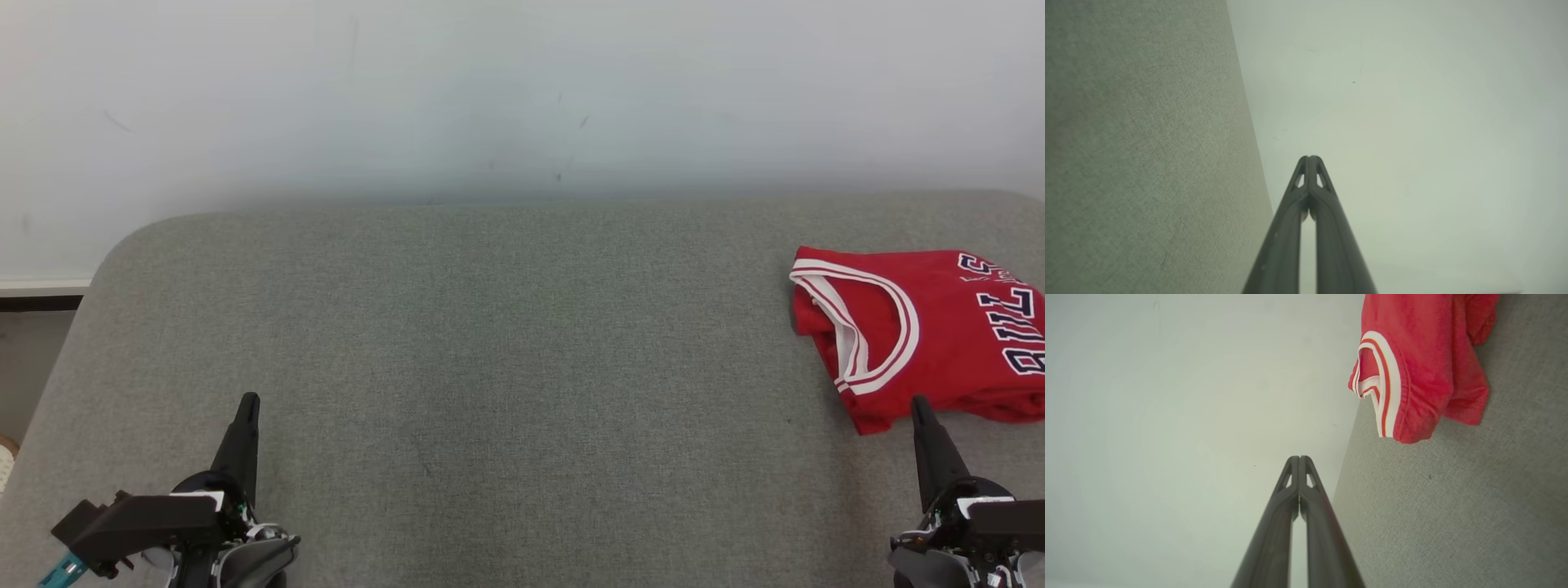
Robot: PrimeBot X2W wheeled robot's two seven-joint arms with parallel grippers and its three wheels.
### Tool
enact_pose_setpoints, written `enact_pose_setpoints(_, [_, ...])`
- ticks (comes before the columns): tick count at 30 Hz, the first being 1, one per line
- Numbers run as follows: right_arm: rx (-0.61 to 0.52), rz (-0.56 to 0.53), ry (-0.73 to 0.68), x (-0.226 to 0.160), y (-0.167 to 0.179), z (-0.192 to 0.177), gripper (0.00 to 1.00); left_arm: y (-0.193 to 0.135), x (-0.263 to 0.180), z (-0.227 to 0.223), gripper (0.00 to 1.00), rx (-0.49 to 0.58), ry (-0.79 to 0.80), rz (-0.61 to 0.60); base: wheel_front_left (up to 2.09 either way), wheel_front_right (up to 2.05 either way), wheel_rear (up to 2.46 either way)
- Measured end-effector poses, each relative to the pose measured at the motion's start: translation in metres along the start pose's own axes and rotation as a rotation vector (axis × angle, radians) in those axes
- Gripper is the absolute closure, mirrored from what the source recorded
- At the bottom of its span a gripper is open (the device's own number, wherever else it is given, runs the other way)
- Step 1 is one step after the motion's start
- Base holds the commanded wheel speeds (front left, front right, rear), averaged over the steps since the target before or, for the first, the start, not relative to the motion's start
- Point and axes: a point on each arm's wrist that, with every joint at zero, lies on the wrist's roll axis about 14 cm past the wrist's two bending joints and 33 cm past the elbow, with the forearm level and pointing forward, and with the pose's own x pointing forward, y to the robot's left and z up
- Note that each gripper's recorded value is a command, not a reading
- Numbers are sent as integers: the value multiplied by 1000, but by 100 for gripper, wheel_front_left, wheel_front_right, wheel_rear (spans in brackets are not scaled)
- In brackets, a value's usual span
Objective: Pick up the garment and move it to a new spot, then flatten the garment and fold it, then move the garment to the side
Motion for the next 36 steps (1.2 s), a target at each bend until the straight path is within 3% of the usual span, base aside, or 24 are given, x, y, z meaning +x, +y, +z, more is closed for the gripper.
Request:
enact_pose_setpoints(14, [91, 14, -9, 3, 3, 4, 100, -5, 6, -1, 100, -90, 3, -24, 0, 0, 0])
enact_pose_setpoints(36, [92, 16, -9, 3, 3, 4, 100, -5, 7, -2, 100, -92, 3, -24, 0, 0, 0])
